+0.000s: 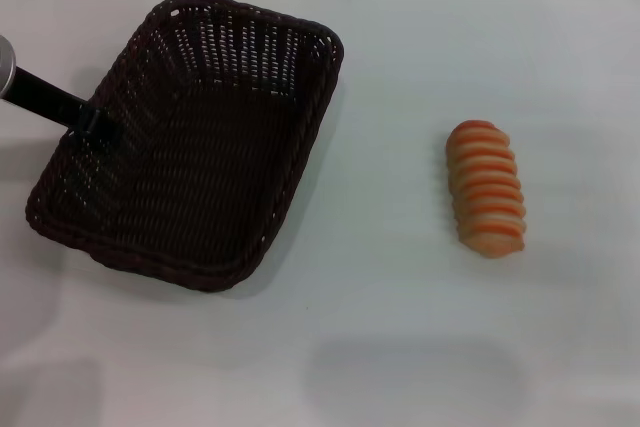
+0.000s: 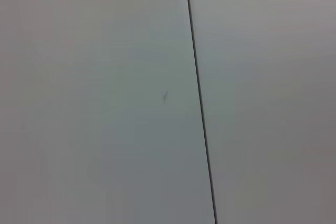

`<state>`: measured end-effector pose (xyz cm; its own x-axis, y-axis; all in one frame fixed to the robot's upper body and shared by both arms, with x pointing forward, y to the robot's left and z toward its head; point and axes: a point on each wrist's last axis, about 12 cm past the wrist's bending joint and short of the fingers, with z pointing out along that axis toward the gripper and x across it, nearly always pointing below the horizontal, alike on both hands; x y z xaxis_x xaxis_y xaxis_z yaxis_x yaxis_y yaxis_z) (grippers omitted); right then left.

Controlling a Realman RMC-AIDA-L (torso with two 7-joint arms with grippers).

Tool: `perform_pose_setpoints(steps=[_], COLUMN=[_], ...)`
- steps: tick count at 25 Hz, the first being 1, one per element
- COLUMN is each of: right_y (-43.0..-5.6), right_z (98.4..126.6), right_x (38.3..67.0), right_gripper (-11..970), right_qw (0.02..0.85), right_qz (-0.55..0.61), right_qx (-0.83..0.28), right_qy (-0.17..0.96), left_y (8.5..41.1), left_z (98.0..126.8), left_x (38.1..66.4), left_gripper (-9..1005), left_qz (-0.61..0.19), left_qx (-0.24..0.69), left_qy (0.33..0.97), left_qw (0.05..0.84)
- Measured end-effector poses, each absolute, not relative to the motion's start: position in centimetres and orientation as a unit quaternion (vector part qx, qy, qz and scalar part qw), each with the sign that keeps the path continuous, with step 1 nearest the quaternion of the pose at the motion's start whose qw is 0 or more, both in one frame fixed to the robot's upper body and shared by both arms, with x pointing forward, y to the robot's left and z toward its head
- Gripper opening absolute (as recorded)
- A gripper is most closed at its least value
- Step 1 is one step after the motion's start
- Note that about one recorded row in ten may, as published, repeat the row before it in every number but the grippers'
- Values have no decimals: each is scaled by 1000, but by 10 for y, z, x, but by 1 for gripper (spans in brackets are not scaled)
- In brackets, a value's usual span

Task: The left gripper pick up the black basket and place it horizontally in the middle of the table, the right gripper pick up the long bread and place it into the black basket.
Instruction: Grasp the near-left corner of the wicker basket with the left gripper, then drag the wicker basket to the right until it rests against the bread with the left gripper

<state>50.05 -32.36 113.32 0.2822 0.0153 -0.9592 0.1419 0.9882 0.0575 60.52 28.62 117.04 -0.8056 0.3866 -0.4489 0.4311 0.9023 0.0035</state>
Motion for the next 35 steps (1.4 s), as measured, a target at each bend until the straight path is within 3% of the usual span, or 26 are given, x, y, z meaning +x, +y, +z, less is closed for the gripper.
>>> perform_pose_setpoints(steps=[4, 9, 16, 30, 35], right_y=[-324, -324, -325, -325, -326], right_z=[1134, 1134, 1134, 1134, 1133], right_x=[500, 500, 499, 499, 496], right_gripper=[641, 642, 642, 641, 641], right_qw=[799, 799, 799, 798, 797], right_qz=[-41, -42, -43, -44, -46], right_qx=[65, 65, 65, 65, 67], right_qy=[597, 597, 597, 597, 598], left_y=[284, 280, 280, 285, 293], left_z=[1171, 1170, 1173, 1203, 1234], left_x=[605, 605, 607, 622, 628], left_gripper=[566, 320, 217, 203, 184], left_qz=[-46, -45, -43, -38, -87], left_qx=[227, 236, 243, 303, 356], left_qy=[946, 945, 942, 914, 883], left_qw=[226, 222, 228, 266, 294])
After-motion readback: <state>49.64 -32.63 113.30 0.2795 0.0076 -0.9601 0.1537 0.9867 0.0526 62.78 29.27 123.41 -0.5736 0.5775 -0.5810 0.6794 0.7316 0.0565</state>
